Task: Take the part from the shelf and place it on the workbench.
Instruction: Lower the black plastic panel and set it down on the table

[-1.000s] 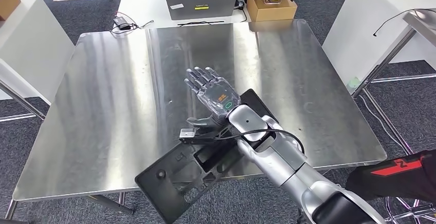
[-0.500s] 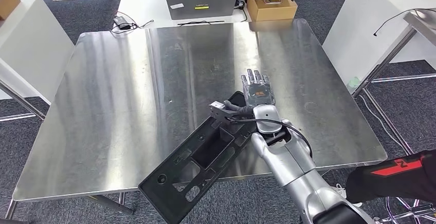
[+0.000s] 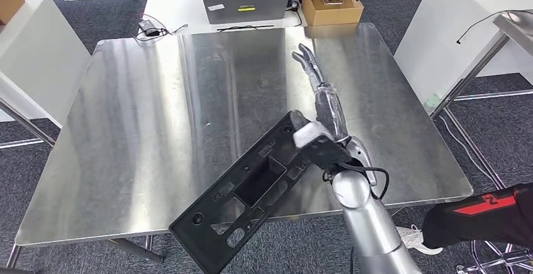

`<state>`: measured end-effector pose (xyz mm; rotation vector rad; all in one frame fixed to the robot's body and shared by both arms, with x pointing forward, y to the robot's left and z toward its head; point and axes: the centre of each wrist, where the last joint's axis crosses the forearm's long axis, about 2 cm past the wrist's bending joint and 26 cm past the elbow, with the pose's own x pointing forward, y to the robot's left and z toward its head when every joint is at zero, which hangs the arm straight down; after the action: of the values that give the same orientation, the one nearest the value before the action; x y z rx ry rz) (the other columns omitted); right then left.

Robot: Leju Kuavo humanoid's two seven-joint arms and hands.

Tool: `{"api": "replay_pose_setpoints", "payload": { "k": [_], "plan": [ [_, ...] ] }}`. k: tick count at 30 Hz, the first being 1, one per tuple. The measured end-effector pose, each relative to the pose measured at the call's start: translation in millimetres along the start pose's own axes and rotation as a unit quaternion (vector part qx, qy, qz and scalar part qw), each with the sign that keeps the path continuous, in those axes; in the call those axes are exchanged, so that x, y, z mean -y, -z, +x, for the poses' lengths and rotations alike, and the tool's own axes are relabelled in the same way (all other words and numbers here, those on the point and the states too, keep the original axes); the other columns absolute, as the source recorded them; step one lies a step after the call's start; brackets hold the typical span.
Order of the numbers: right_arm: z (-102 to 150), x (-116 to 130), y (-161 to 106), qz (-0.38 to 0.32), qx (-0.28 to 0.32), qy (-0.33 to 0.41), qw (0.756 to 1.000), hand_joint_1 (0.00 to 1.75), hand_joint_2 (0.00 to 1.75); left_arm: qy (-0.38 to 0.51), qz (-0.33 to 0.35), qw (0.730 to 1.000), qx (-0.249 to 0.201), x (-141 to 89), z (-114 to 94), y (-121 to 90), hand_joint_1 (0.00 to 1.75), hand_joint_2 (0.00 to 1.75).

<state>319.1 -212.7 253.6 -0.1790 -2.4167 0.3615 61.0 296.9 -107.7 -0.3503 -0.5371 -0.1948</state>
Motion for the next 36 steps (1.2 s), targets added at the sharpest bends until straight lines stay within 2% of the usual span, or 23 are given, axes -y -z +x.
{"api": "replay_pose_setpoints", "payload": {
  "k": [2,6,14,17,22,32,36],
  "plan": [
    [12,1,-5,-0.025,0.046,0.116,0.992,0.00,0.00,-0.001,0.000,1.000,0.000,0,0,0,0.00,0.00],
    [33,5,-15,-0.045,0.102,0.301,0.947,0.00,0.00,0.000,0.000,1.000,0.001,0,1,1,0.00,0.00],
    [58,13,-36,-0.006,0.158,0.460,0.874,0.00,0.00,0.004,0.000,1.000,-0.002,-1,2,0,0.00,0.00],
    [64,17,-46,-0.004,0.166,0.471,0.866,0.00,0.00,0.006,0.002,1.000,-0.003,-3,2,0,0.00,0.00],
    [69,25,-60,-0.024,0.164,0.465,0.870,0.00,0.00,0.010,0.002,1.000,-0.003,-5,4,0,0.00,0.00],
    [64,42,-77,-0.075,0.152,0.464,0.870,0.00,0.00,0.020,0.004,1.000,-0.007,-10,10,1,0.00,0.00],
    [59,53,-83,-0.096,0.144,0.449,0.877,0.00,0.00,0.023,0.006,1.000,-0.007,-12,14,2,0.00,0.00]
  ]
}}
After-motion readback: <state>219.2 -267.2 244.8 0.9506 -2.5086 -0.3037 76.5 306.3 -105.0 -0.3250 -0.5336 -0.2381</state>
